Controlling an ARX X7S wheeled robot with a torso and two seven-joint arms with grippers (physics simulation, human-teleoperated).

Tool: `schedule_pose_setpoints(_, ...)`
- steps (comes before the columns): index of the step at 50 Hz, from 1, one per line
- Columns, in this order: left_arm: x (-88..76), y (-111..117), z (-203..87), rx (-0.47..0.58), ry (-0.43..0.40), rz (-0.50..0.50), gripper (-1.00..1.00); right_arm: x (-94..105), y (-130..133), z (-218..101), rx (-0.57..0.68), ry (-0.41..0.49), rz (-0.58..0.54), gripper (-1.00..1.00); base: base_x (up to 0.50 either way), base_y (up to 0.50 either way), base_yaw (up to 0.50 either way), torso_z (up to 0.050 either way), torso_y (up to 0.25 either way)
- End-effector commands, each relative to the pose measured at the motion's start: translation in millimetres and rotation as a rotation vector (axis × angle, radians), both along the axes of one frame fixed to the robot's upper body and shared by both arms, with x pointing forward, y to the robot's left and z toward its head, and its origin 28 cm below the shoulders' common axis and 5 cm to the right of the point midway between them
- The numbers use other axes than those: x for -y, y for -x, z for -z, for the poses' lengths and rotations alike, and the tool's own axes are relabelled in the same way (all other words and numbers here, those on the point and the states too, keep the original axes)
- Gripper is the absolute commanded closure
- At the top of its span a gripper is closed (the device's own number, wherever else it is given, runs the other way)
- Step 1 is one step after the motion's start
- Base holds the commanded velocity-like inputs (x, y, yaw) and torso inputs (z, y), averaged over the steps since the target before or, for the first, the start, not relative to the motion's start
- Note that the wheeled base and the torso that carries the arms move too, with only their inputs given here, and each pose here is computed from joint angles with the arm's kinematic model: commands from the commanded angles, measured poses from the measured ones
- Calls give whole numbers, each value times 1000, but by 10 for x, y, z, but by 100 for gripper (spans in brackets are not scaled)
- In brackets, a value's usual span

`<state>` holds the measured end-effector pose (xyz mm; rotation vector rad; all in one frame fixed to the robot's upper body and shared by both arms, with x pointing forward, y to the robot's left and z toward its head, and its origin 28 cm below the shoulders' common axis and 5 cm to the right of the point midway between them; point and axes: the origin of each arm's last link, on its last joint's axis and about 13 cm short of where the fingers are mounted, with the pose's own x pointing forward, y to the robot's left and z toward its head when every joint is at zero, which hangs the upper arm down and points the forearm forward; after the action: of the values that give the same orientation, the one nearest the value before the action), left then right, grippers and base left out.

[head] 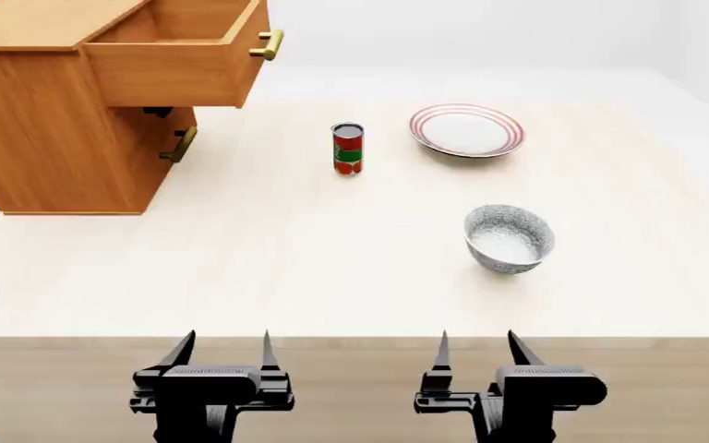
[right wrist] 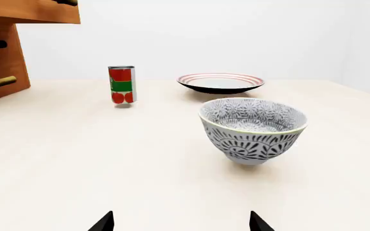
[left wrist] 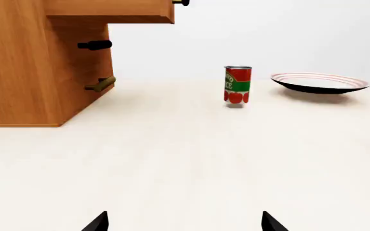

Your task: Put the bowl in the top drawer of the cabinet.

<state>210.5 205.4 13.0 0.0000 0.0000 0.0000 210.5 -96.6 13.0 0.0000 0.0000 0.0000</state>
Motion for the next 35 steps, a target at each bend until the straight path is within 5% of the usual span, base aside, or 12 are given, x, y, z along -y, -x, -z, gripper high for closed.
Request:
schedule_pose_setpoints(1,1,-2,-2,3,-4,0,-100,-6,-9,1,-1,0,1,-100,0,0,0,0,0)
schedule_pose_setpoints(14,11,-27,-5,11,-23,7,-100,1,-14,5,-3,-1,2,-100,0,17,0,0,0)
schedule_pose_setpoints(35,11,-21,-3,13,-16,6,-100,-12,-26,3,-5,3,-1,-100,0,449,0,0,0)
